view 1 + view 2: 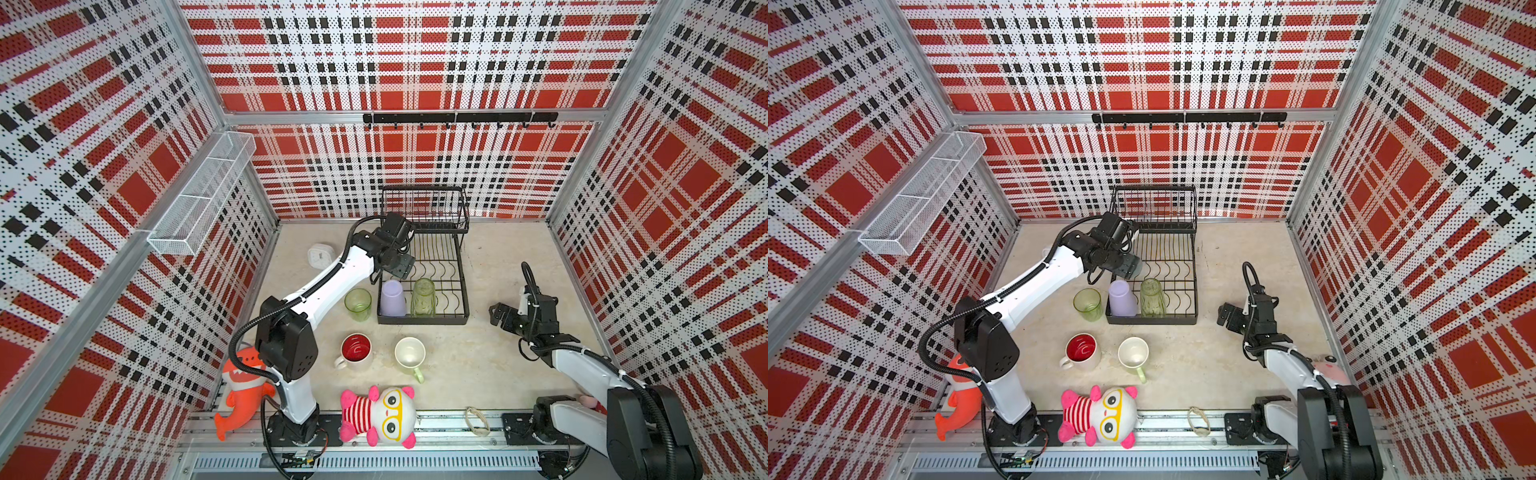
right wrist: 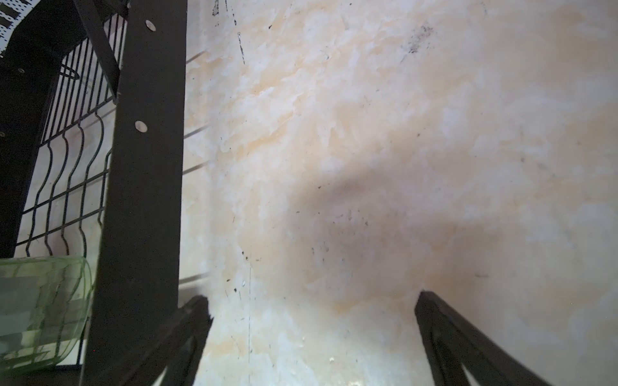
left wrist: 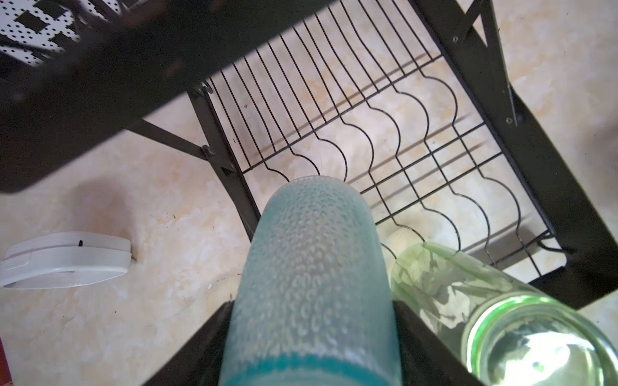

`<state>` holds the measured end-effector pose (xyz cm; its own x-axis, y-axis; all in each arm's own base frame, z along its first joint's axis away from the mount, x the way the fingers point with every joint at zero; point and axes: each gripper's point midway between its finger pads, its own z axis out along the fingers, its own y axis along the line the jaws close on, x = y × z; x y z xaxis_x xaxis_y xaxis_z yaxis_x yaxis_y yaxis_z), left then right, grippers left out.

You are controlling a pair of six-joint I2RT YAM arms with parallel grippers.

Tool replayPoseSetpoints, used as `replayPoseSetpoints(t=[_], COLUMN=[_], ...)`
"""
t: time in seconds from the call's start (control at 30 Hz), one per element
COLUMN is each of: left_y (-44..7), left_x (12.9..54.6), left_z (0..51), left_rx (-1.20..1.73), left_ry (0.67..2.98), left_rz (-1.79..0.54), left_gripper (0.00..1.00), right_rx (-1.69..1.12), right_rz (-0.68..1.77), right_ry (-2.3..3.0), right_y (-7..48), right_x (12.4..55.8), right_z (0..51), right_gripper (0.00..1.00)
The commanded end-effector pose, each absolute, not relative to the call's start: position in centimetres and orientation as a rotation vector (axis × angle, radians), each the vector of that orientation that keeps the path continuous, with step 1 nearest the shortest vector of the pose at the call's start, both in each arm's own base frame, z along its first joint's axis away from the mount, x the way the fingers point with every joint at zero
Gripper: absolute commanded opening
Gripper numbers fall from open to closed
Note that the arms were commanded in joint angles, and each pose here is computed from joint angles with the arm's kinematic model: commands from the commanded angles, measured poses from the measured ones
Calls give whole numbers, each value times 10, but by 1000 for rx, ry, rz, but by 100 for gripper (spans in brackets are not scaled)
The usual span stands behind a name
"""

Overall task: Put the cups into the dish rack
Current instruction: 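Lower the teal tumbler into the rack and open the left gripper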

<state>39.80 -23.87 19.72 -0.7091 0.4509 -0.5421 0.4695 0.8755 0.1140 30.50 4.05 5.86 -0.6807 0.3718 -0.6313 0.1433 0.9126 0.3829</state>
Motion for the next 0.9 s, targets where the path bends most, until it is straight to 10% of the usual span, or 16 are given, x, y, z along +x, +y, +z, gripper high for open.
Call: replayPoseSetpoints(t=[0.0,0.87], left_y=[-243,-251], left_x=[392,387], left_z=[197,142], left_rx=[746,963], left_ry=[2452,2497], left_rz=[-45,138], left_gripper=[73,75], right_rx=[385,402], right_rz=[378,396], right_ry=[2307,2350], right_y=[37,40], right_x=[305,305], right_z=[55,37], right_gripper=[100,100])
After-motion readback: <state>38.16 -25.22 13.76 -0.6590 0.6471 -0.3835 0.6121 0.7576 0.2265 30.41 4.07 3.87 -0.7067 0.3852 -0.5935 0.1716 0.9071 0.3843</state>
